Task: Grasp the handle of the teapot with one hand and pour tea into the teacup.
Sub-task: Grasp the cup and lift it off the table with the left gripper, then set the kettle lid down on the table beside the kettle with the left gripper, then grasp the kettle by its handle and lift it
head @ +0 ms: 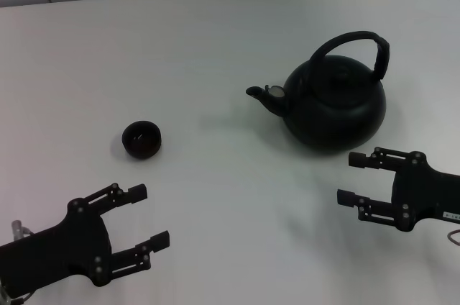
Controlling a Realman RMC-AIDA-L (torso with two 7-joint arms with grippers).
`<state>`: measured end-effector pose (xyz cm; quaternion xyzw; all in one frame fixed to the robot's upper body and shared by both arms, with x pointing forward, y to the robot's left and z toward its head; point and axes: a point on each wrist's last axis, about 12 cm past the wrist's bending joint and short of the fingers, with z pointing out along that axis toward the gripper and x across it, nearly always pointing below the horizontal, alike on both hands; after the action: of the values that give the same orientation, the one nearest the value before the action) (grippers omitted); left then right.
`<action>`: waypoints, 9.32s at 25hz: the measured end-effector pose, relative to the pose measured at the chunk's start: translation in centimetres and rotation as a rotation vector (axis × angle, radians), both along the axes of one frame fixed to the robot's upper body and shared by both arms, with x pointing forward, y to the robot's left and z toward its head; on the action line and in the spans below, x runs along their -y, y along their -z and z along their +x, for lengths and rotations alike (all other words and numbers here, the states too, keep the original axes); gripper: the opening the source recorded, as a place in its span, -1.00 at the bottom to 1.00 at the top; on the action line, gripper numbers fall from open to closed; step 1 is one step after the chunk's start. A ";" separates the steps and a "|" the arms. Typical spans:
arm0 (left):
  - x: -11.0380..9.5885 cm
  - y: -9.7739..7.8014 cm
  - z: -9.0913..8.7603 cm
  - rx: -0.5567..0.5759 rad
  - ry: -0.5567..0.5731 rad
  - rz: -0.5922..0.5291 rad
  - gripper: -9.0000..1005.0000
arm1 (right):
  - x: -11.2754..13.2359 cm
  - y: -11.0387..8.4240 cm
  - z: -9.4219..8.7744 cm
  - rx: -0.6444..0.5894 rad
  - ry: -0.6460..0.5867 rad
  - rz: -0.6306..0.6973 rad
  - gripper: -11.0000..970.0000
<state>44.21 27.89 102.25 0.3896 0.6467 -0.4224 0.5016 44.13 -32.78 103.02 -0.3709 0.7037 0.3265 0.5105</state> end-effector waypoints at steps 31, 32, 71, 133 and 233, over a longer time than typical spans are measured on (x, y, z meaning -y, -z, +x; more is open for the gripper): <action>-1.9 1.1 0.4 0.213 -0.433 0.020 0.59 | -0.3 -0.2 0.6 0.021 -0.003 0.003 0.38; -1.7 1.7 0.6 0.186 -0.413 0.072 0.59 | -0.3 -0.3 0.6 0.021 -0.003 0.003 0.38; 2.8 2.7 6.7 0.100 -0.368 0.251 0.59 | -0.2 -0.3 0.6 0.023 0.000 0.000 0.38; 11.0 2.2 8.4 0.151 -0.218 0.285 0.38 | -0.2 -0.3 0.5 0.027 0.007 0.016 0.30; -3.1 0.8 -0.8 0.133 -0.161 0.139 0.59 | -4.4 3.6 -1.9 0.345 0.843 0.129 0.10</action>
<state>43.43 30.95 101.49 0.3975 0.6689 -0.3083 0.5474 42.23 -28.43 99.39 -0.0687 0.6761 0.0671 0.7305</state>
